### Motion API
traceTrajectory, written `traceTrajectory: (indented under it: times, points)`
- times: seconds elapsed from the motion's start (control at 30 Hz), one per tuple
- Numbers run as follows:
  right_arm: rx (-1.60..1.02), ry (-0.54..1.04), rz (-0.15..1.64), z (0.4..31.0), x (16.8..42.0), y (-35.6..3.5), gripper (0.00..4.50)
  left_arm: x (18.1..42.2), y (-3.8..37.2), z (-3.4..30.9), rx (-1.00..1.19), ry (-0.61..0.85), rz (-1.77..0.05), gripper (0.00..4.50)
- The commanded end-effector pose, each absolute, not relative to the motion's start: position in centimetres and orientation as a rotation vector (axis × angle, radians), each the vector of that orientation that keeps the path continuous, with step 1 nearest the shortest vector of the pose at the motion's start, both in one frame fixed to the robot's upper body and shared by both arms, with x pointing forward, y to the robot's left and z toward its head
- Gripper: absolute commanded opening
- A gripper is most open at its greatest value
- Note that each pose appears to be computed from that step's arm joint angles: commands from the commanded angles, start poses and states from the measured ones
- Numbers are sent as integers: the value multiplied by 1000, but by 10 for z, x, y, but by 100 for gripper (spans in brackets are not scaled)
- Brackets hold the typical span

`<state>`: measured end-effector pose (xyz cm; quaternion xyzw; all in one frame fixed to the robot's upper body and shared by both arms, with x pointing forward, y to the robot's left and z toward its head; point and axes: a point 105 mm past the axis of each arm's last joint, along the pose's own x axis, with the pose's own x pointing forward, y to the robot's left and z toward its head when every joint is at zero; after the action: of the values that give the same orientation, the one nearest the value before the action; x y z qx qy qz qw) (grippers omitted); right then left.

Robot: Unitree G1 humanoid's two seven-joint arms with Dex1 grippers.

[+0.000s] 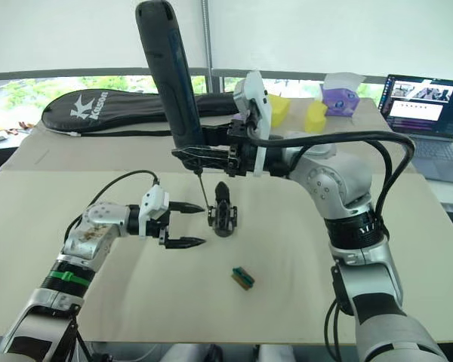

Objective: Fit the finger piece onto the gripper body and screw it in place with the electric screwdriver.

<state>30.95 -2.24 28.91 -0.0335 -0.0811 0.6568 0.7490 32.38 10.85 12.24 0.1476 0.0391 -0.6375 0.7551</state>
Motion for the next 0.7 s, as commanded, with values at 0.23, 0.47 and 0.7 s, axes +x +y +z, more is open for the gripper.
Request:
traceTrajectory:
  times: [0.23,0.47,0.7]
  points:
    - [-98,-261,1436,300,305,-25,191,331,102,128,366,40,-1405,450]
    - [-99,-251,1435,297,305,-25,191,333,98,126,378,34,-1415,450]
    - [-107,-244,1433,292,304,-25,191,332,98,126,385,32,-1419,450]
